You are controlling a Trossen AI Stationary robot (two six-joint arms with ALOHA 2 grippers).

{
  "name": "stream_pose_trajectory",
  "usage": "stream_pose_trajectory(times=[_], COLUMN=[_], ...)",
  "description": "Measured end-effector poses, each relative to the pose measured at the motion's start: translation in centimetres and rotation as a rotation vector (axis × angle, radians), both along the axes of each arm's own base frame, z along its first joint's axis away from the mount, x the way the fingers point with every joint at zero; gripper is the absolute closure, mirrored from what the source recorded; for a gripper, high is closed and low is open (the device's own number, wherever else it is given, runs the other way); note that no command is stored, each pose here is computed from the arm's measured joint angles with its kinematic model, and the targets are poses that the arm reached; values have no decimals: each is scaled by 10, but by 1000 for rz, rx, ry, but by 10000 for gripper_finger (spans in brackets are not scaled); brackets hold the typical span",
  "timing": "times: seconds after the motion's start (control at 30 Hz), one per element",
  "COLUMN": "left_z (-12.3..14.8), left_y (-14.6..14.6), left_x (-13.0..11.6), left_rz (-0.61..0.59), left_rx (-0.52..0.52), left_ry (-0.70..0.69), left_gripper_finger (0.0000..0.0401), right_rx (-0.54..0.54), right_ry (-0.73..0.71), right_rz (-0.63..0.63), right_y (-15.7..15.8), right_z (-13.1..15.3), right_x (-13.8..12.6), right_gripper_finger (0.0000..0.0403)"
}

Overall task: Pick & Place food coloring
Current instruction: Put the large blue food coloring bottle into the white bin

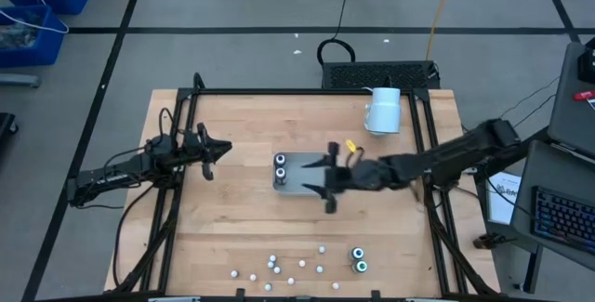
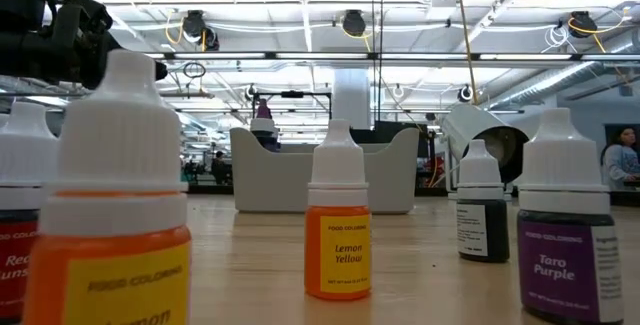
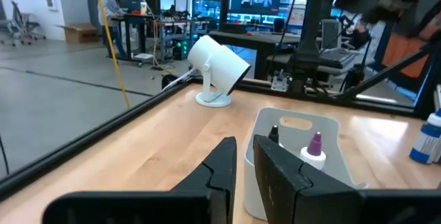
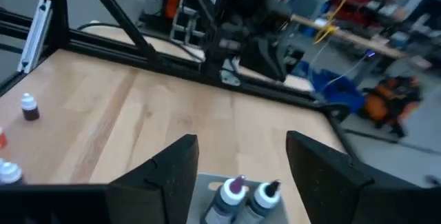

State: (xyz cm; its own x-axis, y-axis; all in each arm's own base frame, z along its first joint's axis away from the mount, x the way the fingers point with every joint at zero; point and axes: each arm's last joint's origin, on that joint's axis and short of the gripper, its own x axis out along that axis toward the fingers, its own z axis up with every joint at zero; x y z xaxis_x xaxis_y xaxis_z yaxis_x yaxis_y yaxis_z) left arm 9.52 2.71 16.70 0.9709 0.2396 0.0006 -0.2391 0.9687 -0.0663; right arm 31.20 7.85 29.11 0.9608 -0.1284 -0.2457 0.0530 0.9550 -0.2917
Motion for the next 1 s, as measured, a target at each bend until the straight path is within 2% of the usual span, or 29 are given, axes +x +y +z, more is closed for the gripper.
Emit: stream_pose_trajectory(times=[0.07,0.17,0.37,0.47,0.6,0.77,1.0], left_z=[0,0,0,1,3,3,0], left_y=[0,0,0,0,0,0,1], left_x=[0,0,0,0,0,0,0], left_rz=[0,0,0,-1,0,2,18], left_rx=[26,50,28,3,59,140,157], left_ry=[7,13,8,-5,-24,0,40], left_gripper_finger=[343,343,343,343,343,343,343], right_rx=[-36,-75,2,44,80,113,151], right_ry=[-2,4,-46,-89,-168,-250,-279], right_rz=[10,91,129,122,110,102,93], right_y=[14,28,26,19,11,1,-5], right_z=[10,12,-22,-49,-76,-98,-111], right_x=[-17,-43,-82,-93,-106,-121,-133], right_gripper_finger=[199,203,213,219,228,238,248])
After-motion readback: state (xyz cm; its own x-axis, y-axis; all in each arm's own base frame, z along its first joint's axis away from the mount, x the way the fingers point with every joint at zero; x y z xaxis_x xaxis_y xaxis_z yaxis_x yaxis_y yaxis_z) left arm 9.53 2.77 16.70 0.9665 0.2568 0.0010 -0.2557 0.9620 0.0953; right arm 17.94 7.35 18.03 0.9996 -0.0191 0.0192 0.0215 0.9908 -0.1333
